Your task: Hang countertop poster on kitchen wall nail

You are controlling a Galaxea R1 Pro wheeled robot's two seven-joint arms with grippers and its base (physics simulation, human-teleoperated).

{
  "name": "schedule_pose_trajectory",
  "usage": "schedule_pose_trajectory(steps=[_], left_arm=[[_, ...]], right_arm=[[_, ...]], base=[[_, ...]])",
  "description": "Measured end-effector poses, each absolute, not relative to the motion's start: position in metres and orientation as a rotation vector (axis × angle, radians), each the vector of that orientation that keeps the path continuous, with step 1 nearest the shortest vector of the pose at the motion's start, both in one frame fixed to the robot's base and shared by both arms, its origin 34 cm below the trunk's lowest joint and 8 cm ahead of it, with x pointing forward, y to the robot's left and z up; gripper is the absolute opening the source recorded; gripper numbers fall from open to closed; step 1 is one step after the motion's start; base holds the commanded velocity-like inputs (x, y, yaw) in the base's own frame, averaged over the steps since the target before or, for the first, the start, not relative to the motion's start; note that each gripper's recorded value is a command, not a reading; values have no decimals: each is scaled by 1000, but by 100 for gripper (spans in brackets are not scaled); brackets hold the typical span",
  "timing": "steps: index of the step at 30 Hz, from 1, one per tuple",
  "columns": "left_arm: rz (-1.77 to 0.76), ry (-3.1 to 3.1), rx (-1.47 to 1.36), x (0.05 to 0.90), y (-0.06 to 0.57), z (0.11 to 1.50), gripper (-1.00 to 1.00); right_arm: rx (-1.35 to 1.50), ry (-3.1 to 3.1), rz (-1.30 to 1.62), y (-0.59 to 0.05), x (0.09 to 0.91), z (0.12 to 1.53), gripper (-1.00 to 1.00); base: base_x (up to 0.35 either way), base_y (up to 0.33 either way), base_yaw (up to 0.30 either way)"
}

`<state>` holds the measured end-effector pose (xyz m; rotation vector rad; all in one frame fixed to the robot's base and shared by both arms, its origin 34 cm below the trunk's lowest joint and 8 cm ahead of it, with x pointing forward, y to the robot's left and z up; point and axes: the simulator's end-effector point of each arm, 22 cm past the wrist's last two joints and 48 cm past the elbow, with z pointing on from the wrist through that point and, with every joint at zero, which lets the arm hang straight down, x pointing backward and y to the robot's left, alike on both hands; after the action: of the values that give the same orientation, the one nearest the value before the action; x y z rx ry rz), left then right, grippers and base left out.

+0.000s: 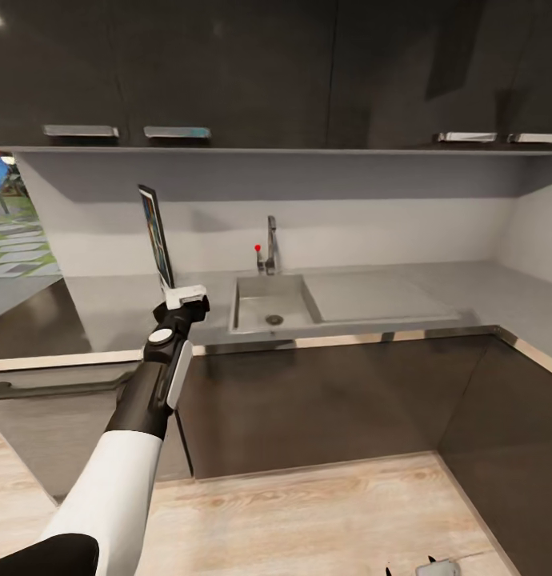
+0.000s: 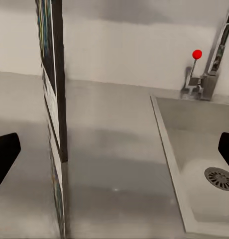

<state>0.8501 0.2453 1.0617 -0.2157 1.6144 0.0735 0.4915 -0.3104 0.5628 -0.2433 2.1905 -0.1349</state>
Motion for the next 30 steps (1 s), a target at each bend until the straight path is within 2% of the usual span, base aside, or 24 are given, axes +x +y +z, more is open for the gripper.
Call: schedule_pose_trajectory(steps=[7, 11, 30], left_arm=[[106, 1632, -223, 850, 252, 1054, 100], [243, 1624, -270, 861, 290, 1069, 100], [327, 1679, -273, 883, 325, 1054, 100]], right_arm=[[-244, 2193, -135, -310, 491, 562, 100], [-245, 2195, -135, -310, 491, 562, 100], [-245, 2230, -132, -311, 478, 551, 100]], base=[[158, -62, 0], [16, -6, 0], [1, 0, 0]])
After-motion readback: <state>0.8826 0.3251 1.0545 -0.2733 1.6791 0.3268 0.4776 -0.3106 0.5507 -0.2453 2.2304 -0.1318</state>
